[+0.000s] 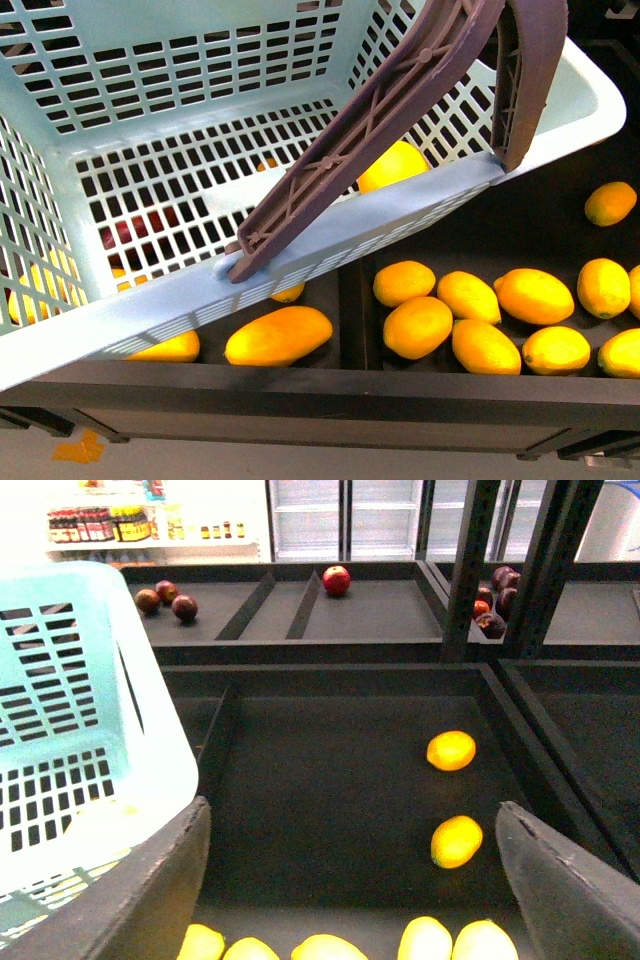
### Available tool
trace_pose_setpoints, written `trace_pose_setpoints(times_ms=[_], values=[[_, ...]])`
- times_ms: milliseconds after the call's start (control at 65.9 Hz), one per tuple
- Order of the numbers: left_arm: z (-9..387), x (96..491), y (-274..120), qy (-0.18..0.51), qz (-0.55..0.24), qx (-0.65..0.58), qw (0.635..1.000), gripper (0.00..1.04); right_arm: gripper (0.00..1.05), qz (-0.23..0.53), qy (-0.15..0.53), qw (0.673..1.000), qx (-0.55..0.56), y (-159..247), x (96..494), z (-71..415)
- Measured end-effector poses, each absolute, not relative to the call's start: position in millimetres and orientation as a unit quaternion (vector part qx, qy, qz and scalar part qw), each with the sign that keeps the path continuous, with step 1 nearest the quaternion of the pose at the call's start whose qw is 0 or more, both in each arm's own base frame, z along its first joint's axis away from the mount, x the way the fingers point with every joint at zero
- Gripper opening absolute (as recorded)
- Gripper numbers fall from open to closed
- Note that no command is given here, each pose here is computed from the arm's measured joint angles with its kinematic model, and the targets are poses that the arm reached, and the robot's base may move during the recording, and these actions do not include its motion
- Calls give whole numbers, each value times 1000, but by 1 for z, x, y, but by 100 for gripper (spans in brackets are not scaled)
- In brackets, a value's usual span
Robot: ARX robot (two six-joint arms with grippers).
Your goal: Pick lemon and mango into basket
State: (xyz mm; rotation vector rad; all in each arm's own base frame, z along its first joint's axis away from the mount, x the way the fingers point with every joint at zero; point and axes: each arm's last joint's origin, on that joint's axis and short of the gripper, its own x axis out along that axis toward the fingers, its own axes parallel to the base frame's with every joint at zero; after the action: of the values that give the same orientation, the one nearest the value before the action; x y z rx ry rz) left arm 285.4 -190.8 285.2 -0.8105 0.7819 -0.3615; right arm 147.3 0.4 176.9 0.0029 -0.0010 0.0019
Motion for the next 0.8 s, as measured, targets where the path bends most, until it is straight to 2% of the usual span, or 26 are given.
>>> trace_pose_setpoints(times_ms=[76,440,804], values=[[285,285,-191,369,-170,-382,830,4,98,1,0,1000,2,0,147,177],[285,282,-195,378,-183,-384,822,4,96,-1,0,1000,1,0,147,177],[285,285,-190,366,-166,-381,833,4,96,-1,3,1000,1,0,147,175]])
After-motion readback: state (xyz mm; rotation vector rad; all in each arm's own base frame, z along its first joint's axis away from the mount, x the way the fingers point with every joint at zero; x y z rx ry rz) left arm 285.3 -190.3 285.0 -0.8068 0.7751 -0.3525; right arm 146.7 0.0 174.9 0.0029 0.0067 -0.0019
